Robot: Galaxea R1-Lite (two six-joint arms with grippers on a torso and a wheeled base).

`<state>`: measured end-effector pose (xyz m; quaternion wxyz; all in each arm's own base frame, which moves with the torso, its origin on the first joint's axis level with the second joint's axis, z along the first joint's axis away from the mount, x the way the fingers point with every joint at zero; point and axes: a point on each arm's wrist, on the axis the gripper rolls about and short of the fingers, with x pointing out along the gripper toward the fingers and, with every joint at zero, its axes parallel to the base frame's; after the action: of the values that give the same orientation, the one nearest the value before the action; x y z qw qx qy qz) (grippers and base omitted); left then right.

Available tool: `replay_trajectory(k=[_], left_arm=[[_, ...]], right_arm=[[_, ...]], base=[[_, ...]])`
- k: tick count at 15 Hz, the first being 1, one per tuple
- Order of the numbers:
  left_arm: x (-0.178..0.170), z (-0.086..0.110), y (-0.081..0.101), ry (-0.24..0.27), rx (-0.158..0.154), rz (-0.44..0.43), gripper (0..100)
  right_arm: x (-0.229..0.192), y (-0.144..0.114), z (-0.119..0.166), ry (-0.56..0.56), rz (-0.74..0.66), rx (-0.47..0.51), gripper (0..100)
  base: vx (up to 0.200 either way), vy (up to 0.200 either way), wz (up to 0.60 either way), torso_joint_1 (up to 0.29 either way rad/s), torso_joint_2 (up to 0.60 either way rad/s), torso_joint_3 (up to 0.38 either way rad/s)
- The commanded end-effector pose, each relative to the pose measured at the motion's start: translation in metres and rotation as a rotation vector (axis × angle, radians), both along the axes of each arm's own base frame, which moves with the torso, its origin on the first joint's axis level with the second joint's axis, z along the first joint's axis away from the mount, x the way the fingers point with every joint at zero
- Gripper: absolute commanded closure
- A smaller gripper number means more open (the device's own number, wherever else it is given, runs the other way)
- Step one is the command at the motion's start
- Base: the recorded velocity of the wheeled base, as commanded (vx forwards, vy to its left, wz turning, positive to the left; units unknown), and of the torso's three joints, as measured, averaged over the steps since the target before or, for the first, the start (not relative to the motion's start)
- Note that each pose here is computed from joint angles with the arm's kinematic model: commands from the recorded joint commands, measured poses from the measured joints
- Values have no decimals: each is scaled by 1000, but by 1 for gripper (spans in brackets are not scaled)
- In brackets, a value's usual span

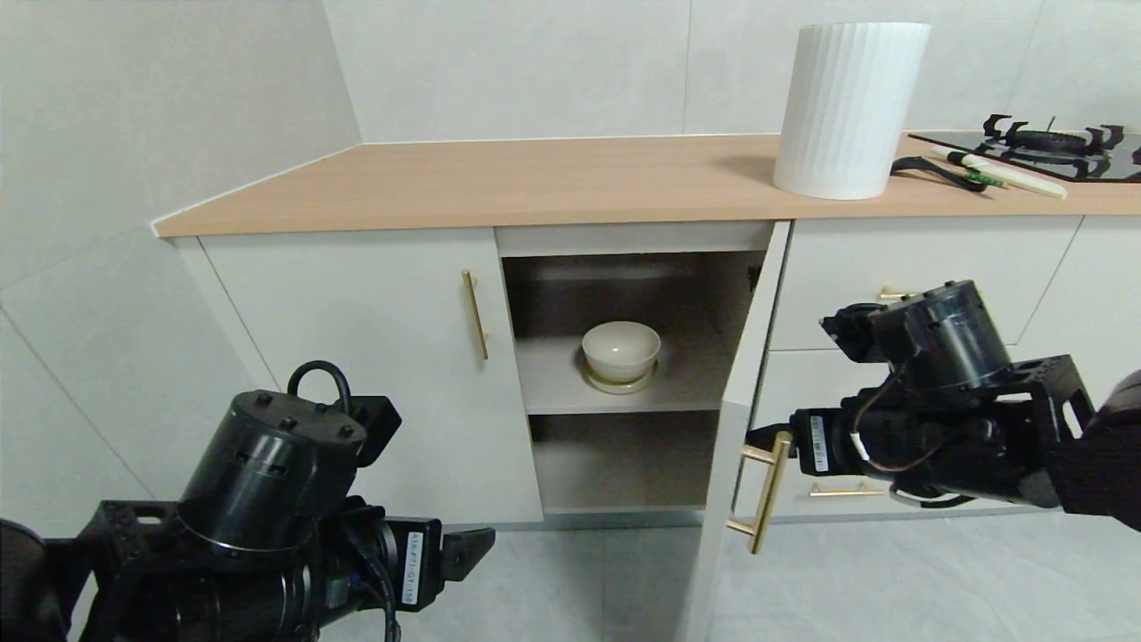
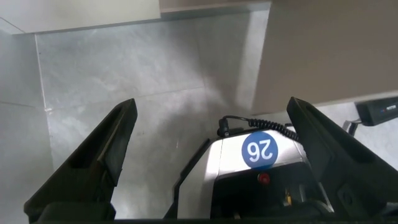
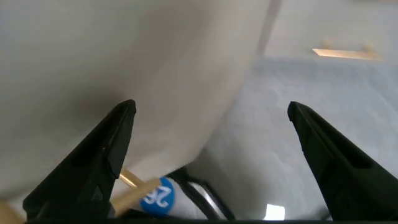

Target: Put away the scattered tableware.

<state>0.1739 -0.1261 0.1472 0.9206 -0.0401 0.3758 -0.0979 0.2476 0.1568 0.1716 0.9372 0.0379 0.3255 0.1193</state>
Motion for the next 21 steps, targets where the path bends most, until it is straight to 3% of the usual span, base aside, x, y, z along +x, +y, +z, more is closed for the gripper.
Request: replay_trajectory(k=[1,4,18,21], left_arm=[[-2,4,1,-15,-10,-2,0],[-4,8,3,-37,-8,-12,0],[5,3,1,-31,-1,9,0],[5,3,1,-30,0,9,0]], right_arm=[[23,19,-10,14,31,-14,0],[43,32,-11,-1,41,-6,0],[74,49,-43,-39,4,98,0],[81,53,-48,-69,-14,137,0]], base=[[0,0,0,0,0,0],[0,0,0,0,0,0],[0,0,0,0,0,0],[200,0,0,-4,2,6]])
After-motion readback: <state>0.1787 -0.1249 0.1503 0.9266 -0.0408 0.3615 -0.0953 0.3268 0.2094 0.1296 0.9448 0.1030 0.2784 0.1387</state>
